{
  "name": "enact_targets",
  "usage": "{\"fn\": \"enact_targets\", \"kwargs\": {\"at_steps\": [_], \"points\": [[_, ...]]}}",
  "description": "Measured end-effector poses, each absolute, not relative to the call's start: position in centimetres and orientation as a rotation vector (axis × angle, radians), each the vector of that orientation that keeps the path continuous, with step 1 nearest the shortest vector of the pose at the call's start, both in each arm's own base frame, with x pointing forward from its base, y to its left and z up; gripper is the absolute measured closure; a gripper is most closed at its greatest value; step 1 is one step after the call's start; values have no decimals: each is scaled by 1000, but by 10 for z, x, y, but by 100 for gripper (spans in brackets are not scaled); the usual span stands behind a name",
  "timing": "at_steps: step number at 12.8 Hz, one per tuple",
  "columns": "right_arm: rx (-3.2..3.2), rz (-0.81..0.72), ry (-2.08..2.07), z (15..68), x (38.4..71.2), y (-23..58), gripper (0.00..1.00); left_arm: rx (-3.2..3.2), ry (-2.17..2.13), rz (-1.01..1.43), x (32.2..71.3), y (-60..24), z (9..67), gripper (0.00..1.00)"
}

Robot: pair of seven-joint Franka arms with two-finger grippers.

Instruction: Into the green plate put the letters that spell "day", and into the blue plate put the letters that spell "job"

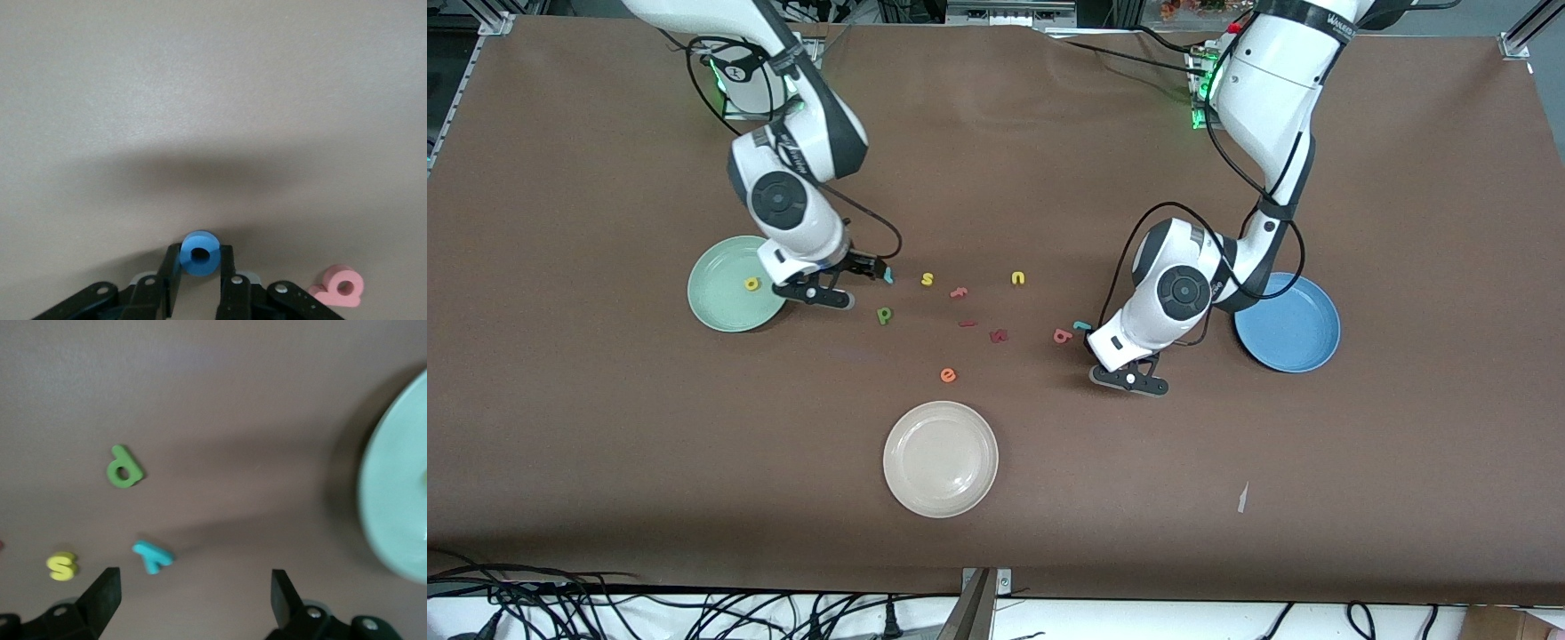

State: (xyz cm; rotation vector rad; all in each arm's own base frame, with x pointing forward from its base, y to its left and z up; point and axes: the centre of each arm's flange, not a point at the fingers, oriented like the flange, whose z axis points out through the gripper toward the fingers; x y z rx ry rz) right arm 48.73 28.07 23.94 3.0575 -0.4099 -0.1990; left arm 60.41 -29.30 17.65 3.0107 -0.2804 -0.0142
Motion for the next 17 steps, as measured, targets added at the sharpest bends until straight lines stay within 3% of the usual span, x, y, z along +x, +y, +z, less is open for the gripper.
{"fn": "enact_targets", "kwargs": {"at_steps": [6, 9, 12, 14, 17], "points": [[2887, -132, -1099, 209, 467, 323, 10, 3026, -229, -83, 618, -260, 222, 72], [2850, -131, -1181, 193, 458, 320, 13, 3020, -293, -156, 626, -204, 259, 72], [2864, -108, -1200, 179, 448, 312, 17, 3067, -379, -220, 619, -119, 257, 72], [2867, -103, -1206, 177, 448, 310, 32, 3095, -419, -275, 605, -77, 250, 72], [2874, -94, -1212, 175, 449, 310, 36, 3107, -503, -328, 586, -47, 248, 72]]}}
